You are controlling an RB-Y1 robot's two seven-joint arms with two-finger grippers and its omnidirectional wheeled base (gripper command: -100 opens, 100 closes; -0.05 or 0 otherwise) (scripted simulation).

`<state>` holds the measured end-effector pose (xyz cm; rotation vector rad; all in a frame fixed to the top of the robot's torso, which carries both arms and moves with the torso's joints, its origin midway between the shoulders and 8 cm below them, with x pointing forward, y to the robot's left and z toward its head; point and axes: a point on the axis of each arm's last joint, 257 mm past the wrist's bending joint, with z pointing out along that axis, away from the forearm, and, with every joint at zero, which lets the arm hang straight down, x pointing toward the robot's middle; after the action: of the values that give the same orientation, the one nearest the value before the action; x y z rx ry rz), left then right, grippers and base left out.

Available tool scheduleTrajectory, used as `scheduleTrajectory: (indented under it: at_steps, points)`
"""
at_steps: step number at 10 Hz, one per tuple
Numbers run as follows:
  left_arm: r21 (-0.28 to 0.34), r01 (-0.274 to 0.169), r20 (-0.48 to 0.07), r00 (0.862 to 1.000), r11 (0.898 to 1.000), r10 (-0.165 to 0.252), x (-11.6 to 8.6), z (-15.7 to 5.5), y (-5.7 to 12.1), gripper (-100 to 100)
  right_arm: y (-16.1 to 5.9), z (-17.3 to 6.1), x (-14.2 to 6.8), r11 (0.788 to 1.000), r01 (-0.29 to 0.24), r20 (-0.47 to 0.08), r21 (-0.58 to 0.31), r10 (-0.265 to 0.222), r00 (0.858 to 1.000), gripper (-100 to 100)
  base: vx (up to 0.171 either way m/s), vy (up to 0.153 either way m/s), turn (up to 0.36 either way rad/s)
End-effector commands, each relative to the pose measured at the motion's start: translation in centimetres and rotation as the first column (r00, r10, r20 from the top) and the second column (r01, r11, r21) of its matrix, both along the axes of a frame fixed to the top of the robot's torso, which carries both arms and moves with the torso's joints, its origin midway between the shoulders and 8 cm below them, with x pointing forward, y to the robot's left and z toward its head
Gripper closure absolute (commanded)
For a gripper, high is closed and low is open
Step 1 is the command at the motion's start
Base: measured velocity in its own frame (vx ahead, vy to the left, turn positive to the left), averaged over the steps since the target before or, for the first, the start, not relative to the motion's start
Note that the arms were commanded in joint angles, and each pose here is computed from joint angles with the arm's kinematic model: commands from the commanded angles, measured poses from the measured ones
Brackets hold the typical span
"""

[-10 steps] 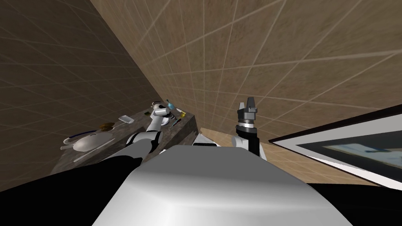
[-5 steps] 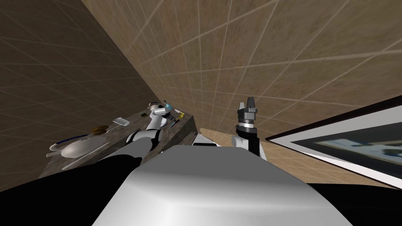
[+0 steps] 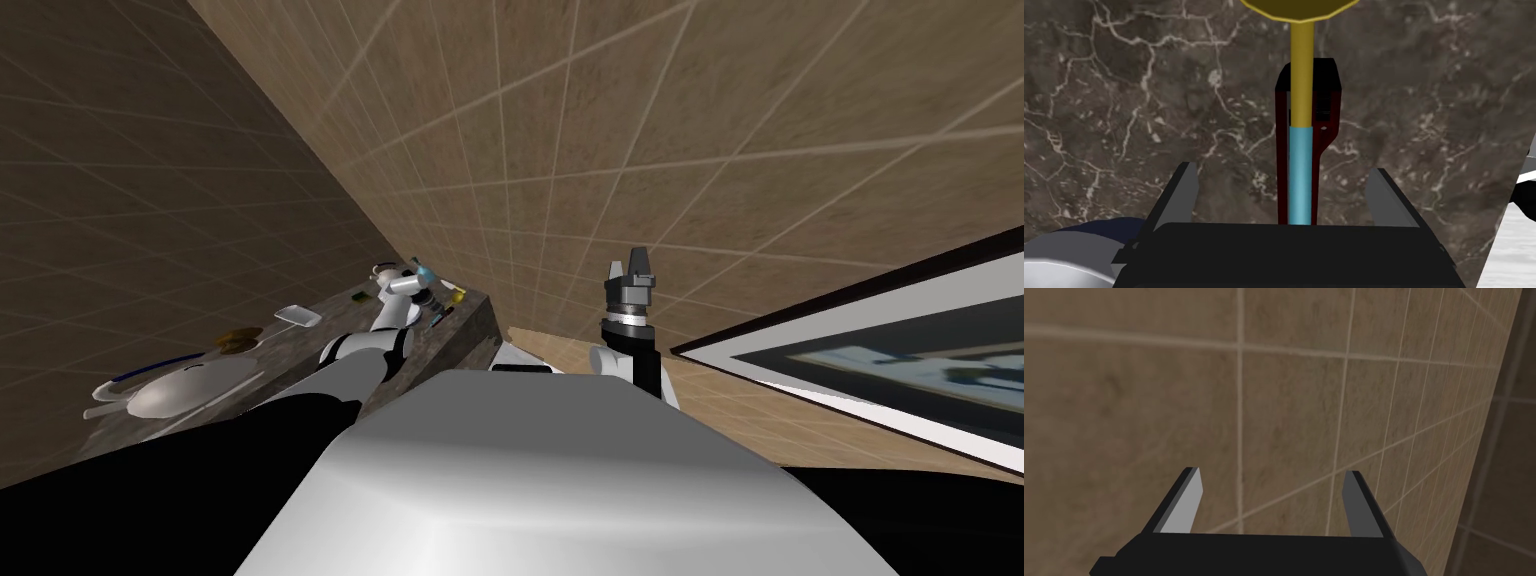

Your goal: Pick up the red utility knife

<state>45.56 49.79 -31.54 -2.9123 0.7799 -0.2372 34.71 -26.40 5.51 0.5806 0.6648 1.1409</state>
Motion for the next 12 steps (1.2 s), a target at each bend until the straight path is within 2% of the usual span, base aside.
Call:
scheduleTrajectory:
  at_steps: [1, 2, 3, 5, 6, 7, 8, 10, 11, 12]
  points:
    - [-0.026, -0.033, -0.064, 0.997, 0.999, 0.032, -1.7, -0.8, -0.1, -100, 0.0, 0.0, 0.0, 1.0, 0.0, 0.0, 0.0, 0.0, 1.0, 0, 0.014, 0.007, -0.049]
    - [-0.04, -0.059, -0.105, 0.993, 0.997, 0.054, -2.9, -1.2, 0.0, -100, 0.0, 0.0, 0.0, 1.0, 0.0, 0.0, 0.0, 0.0, 1.0, 0, 0.02, 0.017, -0.069]
    - [-0.041, -0.059, -0.109, 0.993, 0.997, 0.054, -3.0, -1.2, 0.0, -100, 0.0, 0.0, 0.0, 1.0, 0.0, 0.0, 0.0, 0.0, 1.0, 0, 0.015, 0.022, -0.021]
    - [-0.056, -0.095, -0.168, 0.982, 0.994, 0.084, -4.9, -1.7, 0.2, -100, 0.0, 0.0, 0.0, 1.0, 0.0, 0.0, 0.0, 0.0, 1.0, 0, 0.017, 0.028, -0.029]
    - [-0.051, -0.085, -0.15, 0.986, 0.995, 0.076, -4.2, -1.6, 0.0, -100, 0.0, 0.0, 0.0, 1.0, 0.0, 0.0, 0.0, 0.0, 1.0, 0, 0.01, 0.017, -0.007]
    - [-0.053, -0.087, -0.155, 0.985, 0.995, 0.078, -4.4, -1.7, 0.0, 0, 0.0, 0.0, 0.0, 1.0, 0.0, 0.0, 0.0, 0.0, 1.0, 0, 0.0, 0.0, 0.0]
    - [-0.052, -0.072, -0.155, 0.986, 0.996, 0.063, -4.0, -2.9, -1.3, -100, 0.0, 0.0, 0.0, 1.0, 0.0, 0.0, 0.0, 0.0, 1.0, 0, 0.021, 0.027, 0.088]
    - [-0.052, -0.056, -0.154, 0.987, 0.997, 0.047, -3.7, -4.1, -2.7, -100, 0.0, 0.0, 0.0, 1.0, 0.0, 0.0, 0.0, 0.0, 1.0, 0, 0.029, 0.052, 0.1]
    - [-0.053, -0.061, -0.158, 0.986, 0.997, 0.052, -3.7, -3.7, -2.3, -100, 0.0, 0.0, 0.0, 1.0, 0.0, 0.0, 0.0, 0.0, 1.0, 0, 0.012, 0.018, 0.007]
    - [-0.052, -0.06, -0.155, 0.986, 0.997, 0.052, -3.6, -3.8, -2.4, 100, 0.0, 0.0, 0.0, 1.0, 0.0, 0.0, 0.0, 0.0, 1.0, 0, 0.0, 0.0, 0.0]
